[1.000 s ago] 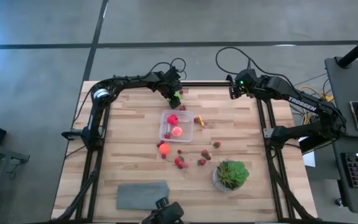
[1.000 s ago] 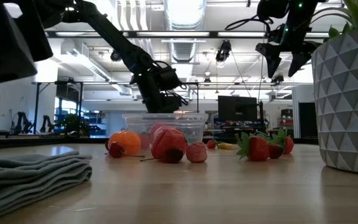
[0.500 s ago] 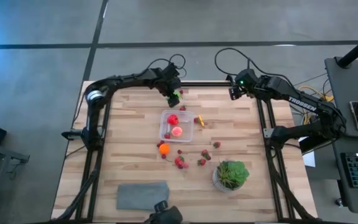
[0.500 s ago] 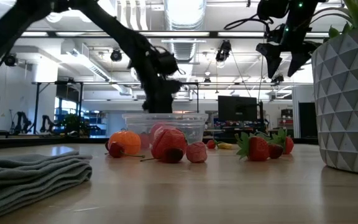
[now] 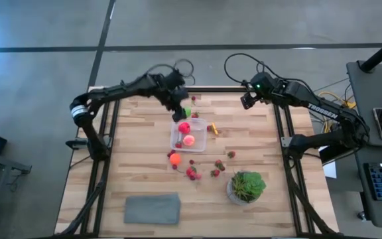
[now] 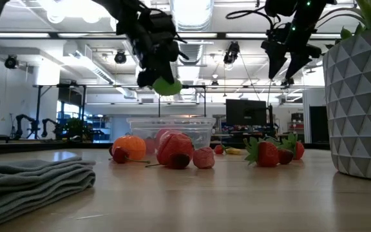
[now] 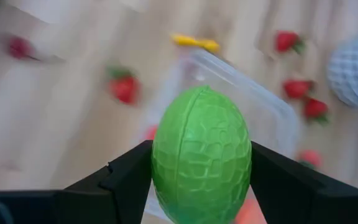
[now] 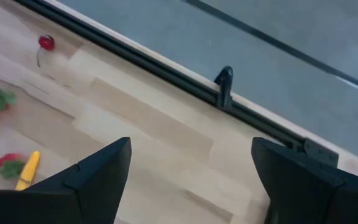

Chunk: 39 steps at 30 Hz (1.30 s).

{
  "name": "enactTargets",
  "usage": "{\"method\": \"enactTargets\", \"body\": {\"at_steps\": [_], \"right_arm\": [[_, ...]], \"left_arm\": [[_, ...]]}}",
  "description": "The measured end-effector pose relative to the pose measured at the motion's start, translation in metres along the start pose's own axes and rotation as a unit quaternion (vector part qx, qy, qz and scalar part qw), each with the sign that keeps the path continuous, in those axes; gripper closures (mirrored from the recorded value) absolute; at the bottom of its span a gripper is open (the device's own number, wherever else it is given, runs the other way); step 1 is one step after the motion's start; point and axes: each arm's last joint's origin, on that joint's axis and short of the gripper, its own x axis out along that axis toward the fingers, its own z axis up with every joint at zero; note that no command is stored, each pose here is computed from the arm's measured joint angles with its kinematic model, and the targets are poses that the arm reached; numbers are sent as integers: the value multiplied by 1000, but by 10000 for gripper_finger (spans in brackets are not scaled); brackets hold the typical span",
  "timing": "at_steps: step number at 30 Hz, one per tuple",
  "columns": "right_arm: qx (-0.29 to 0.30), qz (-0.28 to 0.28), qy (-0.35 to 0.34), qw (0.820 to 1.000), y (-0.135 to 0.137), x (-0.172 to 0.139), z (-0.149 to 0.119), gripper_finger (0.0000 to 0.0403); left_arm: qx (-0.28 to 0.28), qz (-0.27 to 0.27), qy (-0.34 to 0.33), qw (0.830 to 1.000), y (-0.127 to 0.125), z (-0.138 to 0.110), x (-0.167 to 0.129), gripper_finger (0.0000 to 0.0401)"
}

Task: Pick and placing Produce into tupperware
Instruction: Put the green melon into the transparent bin, then put the red strawberry into the transparent bin

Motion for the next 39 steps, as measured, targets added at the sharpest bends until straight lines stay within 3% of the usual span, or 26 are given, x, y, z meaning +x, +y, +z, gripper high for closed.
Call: {"method": "enactTargets", "body": {"at_steps": [5,11,16,22,25,35,39], "right_arm": [[-17,10,-7,1000,1,0,2,78],[0,50,10,999,3,0,0,78],[20,117,41,992,8,1,-4,78],[22,119,67,990,11,0,-10,78],[27,152,93,984,17,-2,-13,78],[2,197,113,974,36,-10,-24,76],[-38,211,140,967,41,-15,-33,76]], "left_arm": [[16,-31,52,998,-34,-22,33,171],[48,32,81,995,-48,-48,67,170],[54,64,68,994,-44,-53,75,170],[17,82,65,994,-42,-57,78,170],[16,82,65,994,-42,-57,78,165],[29,77,71,994,-51,-60,81,85],[59,73,54,994,-55,-57,70,69]]}}
